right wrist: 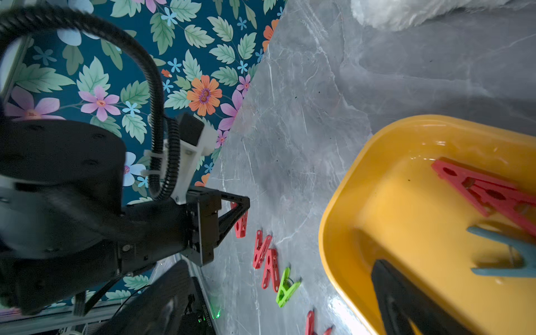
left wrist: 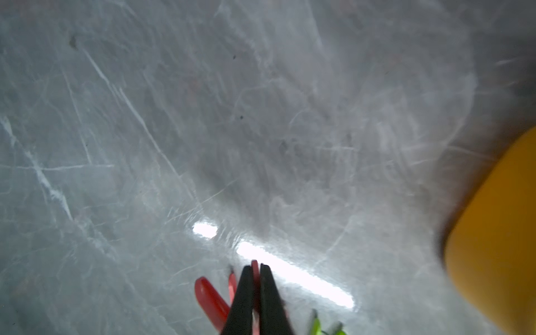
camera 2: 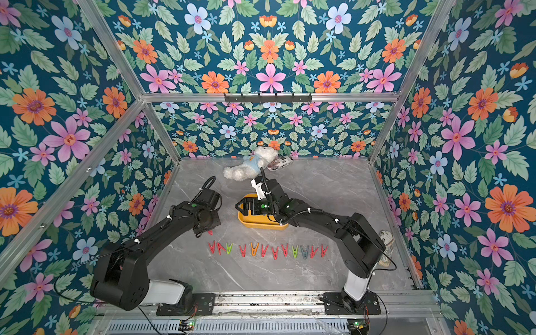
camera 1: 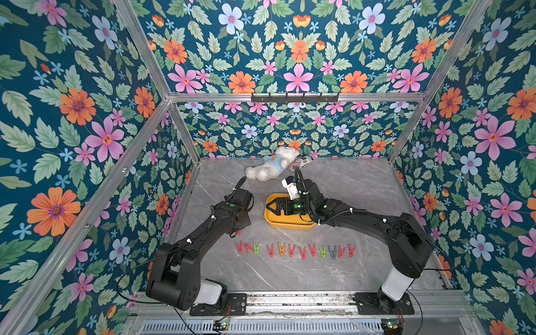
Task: Take the clothespins out of the storage box
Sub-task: Place the clothespin at the center of the board, then pick up the clothespin from the storage box.
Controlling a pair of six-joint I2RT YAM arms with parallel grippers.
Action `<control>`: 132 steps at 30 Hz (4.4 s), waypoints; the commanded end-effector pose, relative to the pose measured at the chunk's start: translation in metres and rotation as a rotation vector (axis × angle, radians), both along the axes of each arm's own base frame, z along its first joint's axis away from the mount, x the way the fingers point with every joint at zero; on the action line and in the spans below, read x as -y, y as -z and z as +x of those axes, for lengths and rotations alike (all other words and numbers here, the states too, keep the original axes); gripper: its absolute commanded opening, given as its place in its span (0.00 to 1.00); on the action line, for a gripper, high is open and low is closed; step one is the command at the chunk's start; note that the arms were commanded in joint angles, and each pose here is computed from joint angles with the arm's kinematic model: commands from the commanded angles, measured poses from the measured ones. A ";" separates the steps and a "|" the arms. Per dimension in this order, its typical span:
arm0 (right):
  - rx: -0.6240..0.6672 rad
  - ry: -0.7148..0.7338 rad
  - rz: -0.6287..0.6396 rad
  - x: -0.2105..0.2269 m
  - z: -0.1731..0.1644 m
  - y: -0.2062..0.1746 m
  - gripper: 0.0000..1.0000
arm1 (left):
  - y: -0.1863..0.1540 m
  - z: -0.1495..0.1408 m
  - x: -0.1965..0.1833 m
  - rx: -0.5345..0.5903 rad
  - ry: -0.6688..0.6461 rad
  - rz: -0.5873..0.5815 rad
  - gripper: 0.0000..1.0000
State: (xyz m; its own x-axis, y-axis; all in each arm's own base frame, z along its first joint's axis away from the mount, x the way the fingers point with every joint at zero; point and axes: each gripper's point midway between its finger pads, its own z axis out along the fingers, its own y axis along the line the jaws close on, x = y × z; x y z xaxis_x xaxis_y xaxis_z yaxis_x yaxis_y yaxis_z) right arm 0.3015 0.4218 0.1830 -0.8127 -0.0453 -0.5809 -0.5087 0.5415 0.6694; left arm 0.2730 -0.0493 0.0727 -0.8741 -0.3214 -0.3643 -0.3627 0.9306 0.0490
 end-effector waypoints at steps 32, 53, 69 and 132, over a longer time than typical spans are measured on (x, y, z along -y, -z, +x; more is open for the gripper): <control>0.000 0.127 -0.159 0.028 0.021 0.024 0.99 | 0.036 -0.028 -0.028 -0.140 -0.066 0.046 0.23; -0.097 0.304 -0.439 0.076 0.070 0.086 0.70 | -0.081 0.050 0.067 0.286 0.146 -0.409 1.00; -0.291 0.384 -0.521 0.074 0.073 0.138 0.60 | -0.092 0.063 0.084 0.304 0.220 -0.421 1.00; -0.273 0.406 -0.611 0.103 0.059 0.138 0.00 | -0.089 0.057 0.102 0.299 0.261 -0.468 1.00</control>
State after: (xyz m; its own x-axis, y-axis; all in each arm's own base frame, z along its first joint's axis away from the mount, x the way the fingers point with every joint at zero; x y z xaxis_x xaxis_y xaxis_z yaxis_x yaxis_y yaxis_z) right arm 0.3600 0.3249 0.0383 -0.9493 0.0300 -0.3129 -0.0630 0.9571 0.2828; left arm 0.3258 -0.1482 0.1569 -0.8368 -0.2975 -0.4597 -0.0705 0.8911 -0.4483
